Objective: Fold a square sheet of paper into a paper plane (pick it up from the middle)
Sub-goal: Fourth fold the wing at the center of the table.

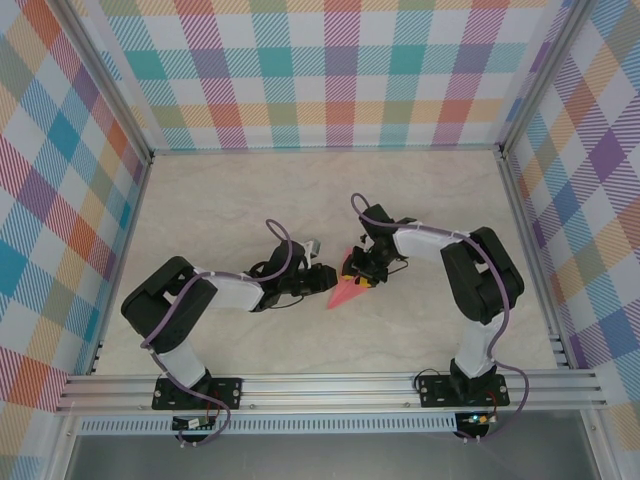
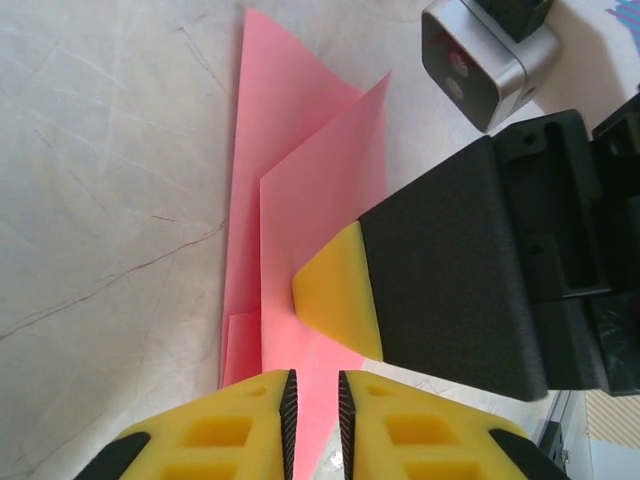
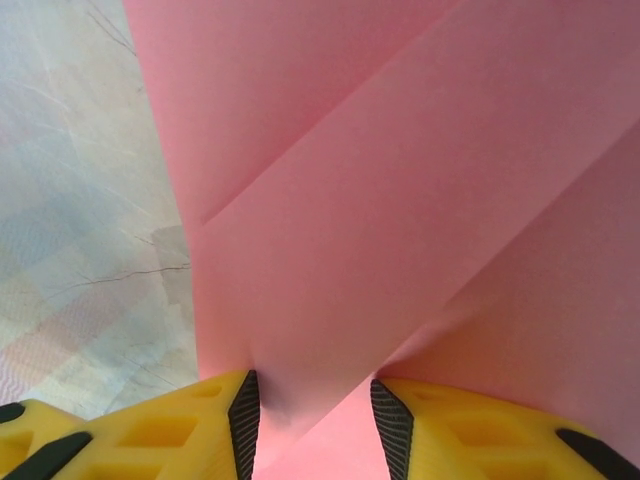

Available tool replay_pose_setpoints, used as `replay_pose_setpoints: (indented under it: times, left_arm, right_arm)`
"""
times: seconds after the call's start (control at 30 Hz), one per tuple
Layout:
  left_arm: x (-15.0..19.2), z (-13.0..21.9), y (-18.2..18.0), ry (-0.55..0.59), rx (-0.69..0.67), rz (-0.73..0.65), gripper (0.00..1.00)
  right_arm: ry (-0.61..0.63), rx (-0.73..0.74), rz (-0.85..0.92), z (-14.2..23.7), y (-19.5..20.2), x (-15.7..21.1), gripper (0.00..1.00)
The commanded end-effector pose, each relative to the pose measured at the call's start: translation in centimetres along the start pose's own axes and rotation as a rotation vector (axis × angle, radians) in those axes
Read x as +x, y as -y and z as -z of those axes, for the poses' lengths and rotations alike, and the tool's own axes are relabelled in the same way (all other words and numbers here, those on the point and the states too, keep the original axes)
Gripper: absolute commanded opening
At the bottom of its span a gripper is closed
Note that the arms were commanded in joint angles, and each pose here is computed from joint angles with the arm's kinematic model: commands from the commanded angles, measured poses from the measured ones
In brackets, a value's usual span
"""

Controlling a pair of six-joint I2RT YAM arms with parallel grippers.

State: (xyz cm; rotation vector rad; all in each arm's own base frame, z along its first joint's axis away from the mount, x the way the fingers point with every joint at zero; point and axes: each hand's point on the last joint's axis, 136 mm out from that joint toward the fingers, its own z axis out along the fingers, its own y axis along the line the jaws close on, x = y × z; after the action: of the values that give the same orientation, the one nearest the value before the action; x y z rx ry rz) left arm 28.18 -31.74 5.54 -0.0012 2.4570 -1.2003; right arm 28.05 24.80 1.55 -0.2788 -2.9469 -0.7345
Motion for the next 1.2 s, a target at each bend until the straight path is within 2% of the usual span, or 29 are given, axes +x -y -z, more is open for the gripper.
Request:
replay_pose_setpoints:
  times: [0.0, 0.43, 1.17]
  left_arm:
    - [-1.1, -0.2, 0.5, 0.018, 0.030, -0.002, 0.17]
    - [-0.2, -1.2, 0.8, -0.051, 0.065, -0.012, 0.08]
    - [1.7, -2.2, -1.4, -0.137, 0.001, 0.013, 0.03]
  right_arm:
    - [-0.091, 0.273, -0.068, -3.0, 7.5, 2.2, 0.41]
    - [-0.129, 0.300, -0.065, -3.9, 7.9, 2.1, 0.42]
    - [-0.144, 0.324, -0.071, -4.6, 8.2, 2.1, 0.46]
